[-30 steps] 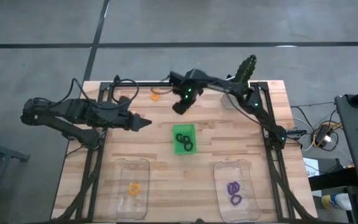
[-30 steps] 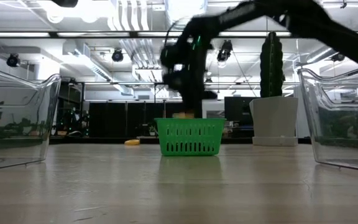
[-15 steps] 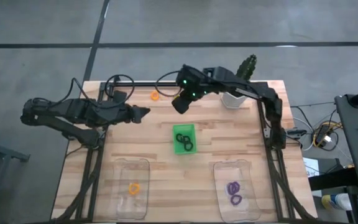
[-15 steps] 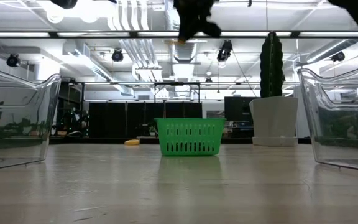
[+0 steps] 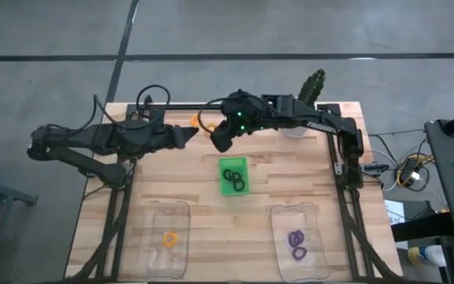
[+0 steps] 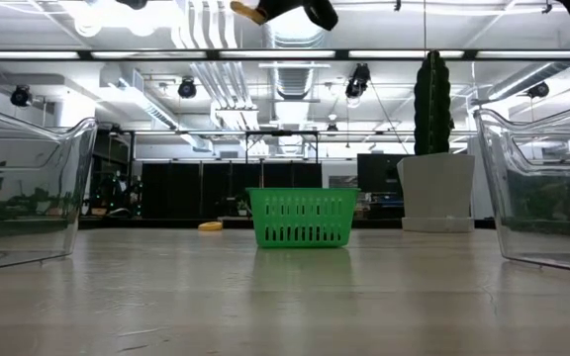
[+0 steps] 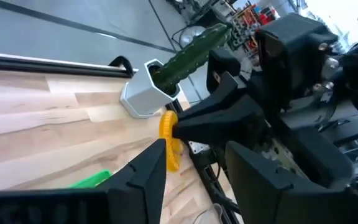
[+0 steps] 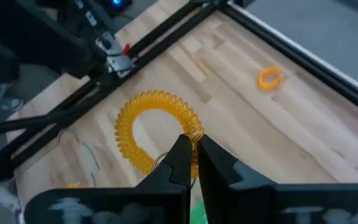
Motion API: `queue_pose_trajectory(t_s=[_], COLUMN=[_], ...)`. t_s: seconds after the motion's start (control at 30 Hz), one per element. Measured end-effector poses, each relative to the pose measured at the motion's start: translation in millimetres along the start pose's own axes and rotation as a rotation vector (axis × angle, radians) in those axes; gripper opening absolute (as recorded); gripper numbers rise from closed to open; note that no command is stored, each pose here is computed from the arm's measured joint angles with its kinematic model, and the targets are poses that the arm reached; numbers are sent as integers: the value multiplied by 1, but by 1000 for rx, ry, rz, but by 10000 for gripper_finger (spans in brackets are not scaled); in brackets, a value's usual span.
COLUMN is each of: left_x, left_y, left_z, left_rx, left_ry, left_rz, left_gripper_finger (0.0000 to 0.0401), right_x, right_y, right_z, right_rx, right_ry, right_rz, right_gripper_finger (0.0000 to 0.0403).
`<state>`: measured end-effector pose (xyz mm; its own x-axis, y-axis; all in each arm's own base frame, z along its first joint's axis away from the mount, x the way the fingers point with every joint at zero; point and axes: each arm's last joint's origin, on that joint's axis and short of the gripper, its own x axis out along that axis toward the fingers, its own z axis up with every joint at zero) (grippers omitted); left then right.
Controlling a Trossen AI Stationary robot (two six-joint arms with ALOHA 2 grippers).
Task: Sort spring keychains
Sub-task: Put the bottom yellow spring keychain into the left transparent bin
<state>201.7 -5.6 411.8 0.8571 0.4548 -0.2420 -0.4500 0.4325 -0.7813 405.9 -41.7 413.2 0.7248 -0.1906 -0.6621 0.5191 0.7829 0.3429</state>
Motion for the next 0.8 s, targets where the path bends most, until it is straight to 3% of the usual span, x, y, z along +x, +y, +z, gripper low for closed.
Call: queue_pose_trajectory(t_s=[0.53, 0.63, 0.73, 0.8], left_x=[11, 13, 13, 12], left_y=[-2, -2, -2, -2], left_z=[-10, -11, -11, -11], left_rx=[38, 42, 41, 38], left_ry=[87, 104, 105, 104], left_rz=[-12, -17, -17, -18], left_gripper_finger=[151, 113, 38, 20], right_x=[-4, -5, -5, -6], right_y=[19, 21, 25, 26], right_z=[2, 4, 3, 2], right_rx=[10, 9, 4, 0], right_ry=[-90, -108, -105, -102], right_rz=[95, 112, 140, 144], right_gripper_finger=[8, 8, 12, 23])
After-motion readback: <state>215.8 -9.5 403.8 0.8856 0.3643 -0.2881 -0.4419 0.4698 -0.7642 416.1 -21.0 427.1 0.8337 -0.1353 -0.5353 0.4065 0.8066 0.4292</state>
